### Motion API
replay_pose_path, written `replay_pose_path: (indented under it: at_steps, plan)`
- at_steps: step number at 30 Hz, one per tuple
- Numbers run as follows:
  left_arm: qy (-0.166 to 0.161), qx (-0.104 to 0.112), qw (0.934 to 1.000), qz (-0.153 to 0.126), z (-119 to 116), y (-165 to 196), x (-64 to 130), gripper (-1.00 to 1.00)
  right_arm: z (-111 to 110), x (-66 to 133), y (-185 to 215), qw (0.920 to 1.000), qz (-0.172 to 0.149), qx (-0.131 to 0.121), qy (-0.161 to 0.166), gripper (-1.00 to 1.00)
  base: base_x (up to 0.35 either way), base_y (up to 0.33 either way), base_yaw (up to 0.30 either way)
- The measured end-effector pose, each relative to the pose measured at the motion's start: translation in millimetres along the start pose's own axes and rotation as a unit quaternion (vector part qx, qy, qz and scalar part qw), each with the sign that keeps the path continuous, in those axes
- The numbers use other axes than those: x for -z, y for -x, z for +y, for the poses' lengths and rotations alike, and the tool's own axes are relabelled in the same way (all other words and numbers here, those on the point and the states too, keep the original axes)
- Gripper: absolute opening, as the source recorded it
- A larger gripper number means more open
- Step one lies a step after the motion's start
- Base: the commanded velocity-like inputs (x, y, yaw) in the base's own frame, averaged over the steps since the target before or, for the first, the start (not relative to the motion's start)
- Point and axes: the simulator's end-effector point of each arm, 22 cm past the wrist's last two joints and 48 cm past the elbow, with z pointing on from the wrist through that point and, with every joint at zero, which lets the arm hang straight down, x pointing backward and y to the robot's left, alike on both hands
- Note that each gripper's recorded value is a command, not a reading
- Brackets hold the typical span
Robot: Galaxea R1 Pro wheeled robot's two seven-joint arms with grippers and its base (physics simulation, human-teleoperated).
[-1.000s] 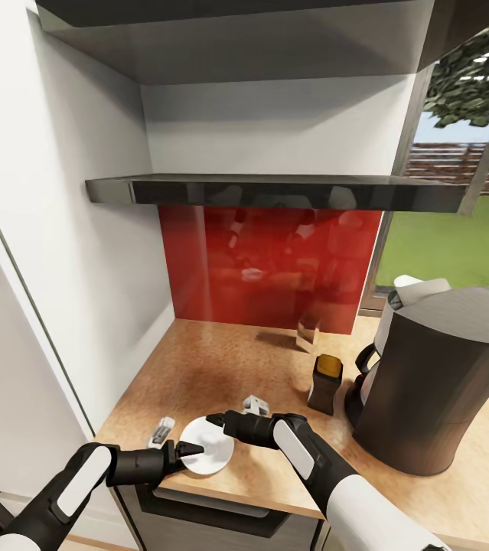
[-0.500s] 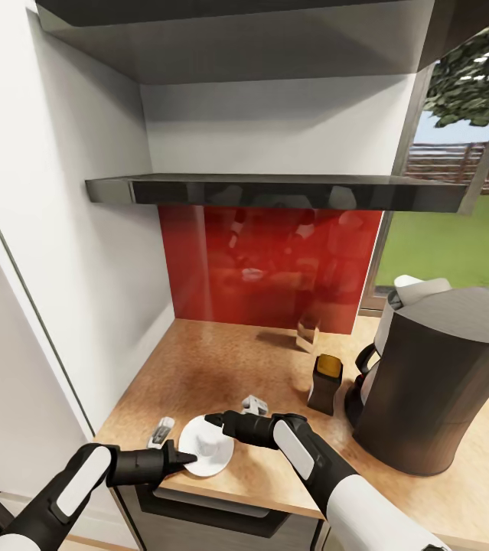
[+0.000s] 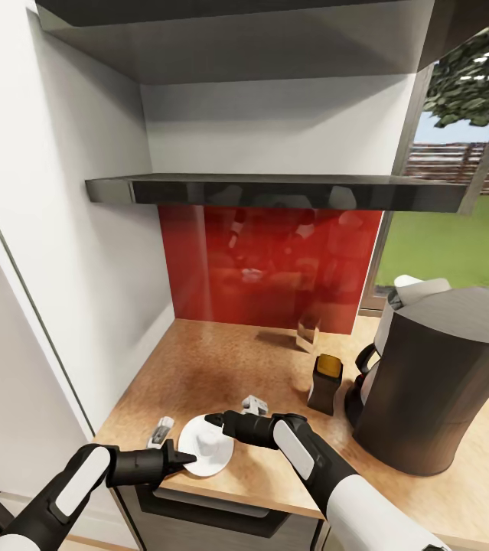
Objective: Set up a coffee station on the kitchen countertop: keep the coffee maker on the countertop, move the bottle of coffee from the kitchen shelf to the counter next to the coffee maker, place a paper coffee filter on top of the coffee maker, put the saucer next to the coffee maker with the coffee cup on the saucer, and place the electric kettle next to the coffee maker.
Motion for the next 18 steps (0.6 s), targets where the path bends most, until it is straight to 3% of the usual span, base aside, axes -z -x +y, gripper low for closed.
replay_pose_path:
  at_steps: [10,18]
  plan:
    - [0.001,0.000,1.0000,-0.001,2,2,2.8,-1.00,6,1.9,8,0.9999,-0.009,0.003,0.006,1.00,0.000,0.000,0.000]
    - [0.001,0.002,1.0000,-0.003,4,4,6.1,-1.00,72,21.2,64,0.9941,-0.072,0.052,0.062,1.00,0.000,0.000,0.000]
